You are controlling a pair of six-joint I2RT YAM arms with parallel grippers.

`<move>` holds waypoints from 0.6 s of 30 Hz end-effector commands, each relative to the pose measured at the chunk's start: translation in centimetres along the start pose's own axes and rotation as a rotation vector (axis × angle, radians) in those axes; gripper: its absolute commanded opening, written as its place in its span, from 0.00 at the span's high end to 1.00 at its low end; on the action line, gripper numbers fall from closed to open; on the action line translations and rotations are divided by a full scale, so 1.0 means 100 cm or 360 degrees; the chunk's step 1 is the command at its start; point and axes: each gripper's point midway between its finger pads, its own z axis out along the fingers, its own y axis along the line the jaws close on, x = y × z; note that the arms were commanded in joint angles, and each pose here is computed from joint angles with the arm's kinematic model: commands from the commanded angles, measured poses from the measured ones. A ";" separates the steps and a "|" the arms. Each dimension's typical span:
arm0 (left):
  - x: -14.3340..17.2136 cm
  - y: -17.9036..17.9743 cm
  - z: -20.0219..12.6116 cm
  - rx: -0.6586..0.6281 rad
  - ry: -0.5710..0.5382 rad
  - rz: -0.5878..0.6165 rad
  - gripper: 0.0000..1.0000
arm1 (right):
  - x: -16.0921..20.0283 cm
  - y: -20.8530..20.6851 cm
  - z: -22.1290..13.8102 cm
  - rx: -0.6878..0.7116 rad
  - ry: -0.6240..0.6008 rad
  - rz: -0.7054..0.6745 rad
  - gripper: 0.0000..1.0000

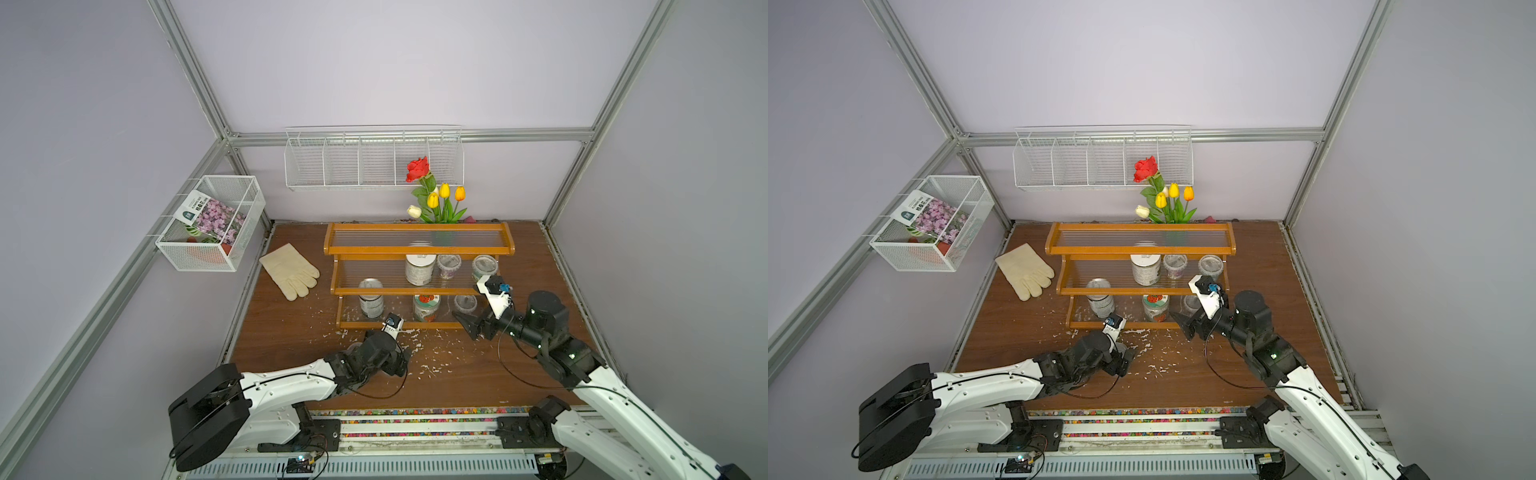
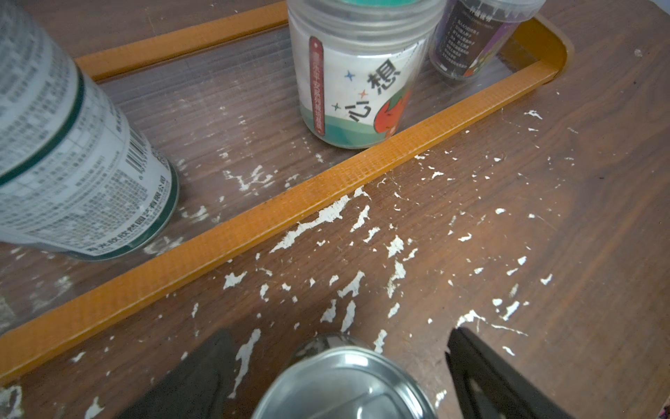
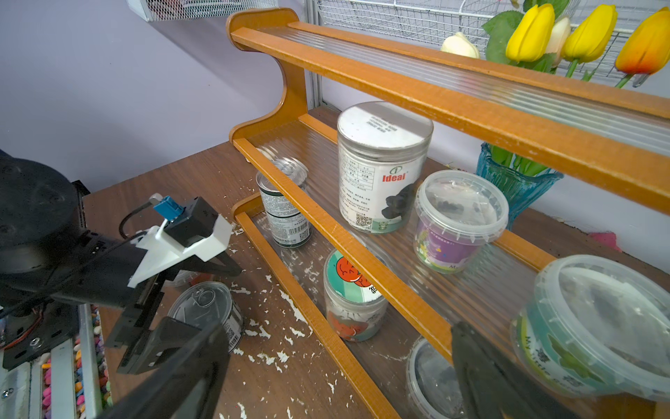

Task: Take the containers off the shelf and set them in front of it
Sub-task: Place the container at the center of the board.

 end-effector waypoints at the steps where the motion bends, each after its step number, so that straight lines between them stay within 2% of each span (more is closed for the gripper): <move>1: -0.020 -0.003 -0.007 0.0008 -0.0060 0.0007 0.03 | -0.013 0.001 -0.004 -0.0007 -0.0044 -0.0021 0.02; 7: -0.060 -0.007 -0.025 0.0088 -0.0153 0.0008 0.00 | -0.030 0.002 0.003 -0.0058 -0.0130 0.0069 0.02; 12: -0.098 0.006 -0.047 0.0177 -0.0240 -0.0014 0.01 | -0.045 0.018 0.026 -0.0151 -0.0212 0.0083 0.02; 18: -0.132 0.047 -0.068 0.0231 -0.0378 -0.0136 0.01 | -0.057 0.024 0.066 0.0069 -0.0309 0.0064 0.02</move>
